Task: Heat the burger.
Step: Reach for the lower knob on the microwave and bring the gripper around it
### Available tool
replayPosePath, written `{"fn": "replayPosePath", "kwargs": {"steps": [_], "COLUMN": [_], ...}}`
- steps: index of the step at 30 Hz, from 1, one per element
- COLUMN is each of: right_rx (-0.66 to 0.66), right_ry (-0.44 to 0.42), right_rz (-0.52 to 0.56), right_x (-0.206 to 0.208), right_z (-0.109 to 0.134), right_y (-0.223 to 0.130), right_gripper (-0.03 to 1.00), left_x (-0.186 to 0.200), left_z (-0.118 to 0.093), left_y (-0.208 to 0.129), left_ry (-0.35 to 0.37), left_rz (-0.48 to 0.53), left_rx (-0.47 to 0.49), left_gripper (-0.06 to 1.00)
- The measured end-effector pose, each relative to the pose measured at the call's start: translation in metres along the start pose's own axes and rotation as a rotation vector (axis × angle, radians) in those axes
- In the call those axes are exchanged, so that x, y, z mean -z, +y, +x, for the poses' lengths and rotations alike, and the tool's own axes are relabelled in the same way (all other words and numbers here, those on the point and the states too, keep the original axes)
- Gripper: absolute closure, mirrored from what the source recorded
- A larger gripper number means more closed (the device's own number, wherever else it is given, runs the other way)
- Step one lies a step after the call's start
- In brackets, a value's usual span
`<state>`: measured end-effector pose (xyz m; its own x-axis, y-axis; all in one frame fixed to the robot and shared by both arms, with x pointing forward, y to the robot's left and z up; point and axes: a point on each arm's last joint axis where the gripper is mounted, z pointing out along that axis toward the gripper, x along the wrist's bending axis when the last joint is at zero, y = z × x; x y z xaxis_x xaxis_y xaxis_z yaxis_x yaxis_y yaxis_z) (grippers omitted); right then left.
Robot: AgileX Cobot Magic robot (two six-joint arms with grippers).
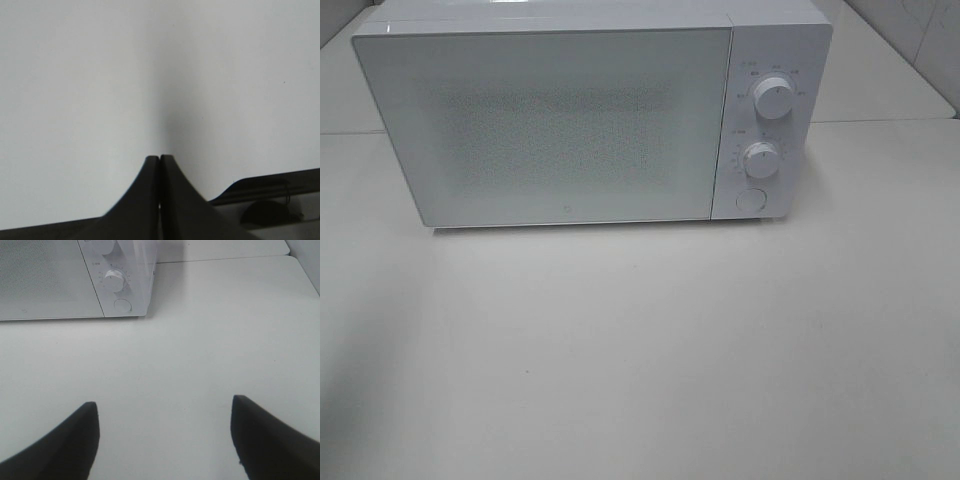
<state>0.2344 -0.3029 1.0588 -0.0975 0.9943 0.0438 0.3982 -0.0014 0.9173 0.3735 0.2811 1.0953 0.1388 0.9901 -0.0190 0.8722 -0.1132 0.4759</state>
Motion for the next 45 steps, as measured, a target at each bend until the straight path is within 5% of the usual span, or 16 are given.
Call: {"fn": "replayPosePath", "kwargs": {"steps": [8, 18, 25, 45], "right_rx": [0.0, 0.0, 0.0, 0.0], "right_ry": [0.0, 0.0, 0.0, 0.0], "right_rz": [0.0, 0.0, 0.0, 0.0], "right_x": [0.0, 0.0, 0.0, 0.0], "right_z": [0.0, 0.0, 0.0, 0.0], "right_y": [0.0, 0.0, 0.0, 0.0], "right_gripper": [0.26, 0.26, 0.26, 0.26], "left_x": [0.02, 0.018, 0.031, 0.03], "left_z": [0.0, 0.001, 0.001, 0.001], "left_y": [-0.051, -0.107, -0.143, -0.144], "left_ry": [0.001, 0.004, 0.007, 0.005], "left_rz": [-0.219, -0.379, -0.598, -0.618], "left_rx": [-0.02, -0.042, -0.045, -0.044], "left_gripper": [0.94, 0.94, 0.94, 0.94]}}
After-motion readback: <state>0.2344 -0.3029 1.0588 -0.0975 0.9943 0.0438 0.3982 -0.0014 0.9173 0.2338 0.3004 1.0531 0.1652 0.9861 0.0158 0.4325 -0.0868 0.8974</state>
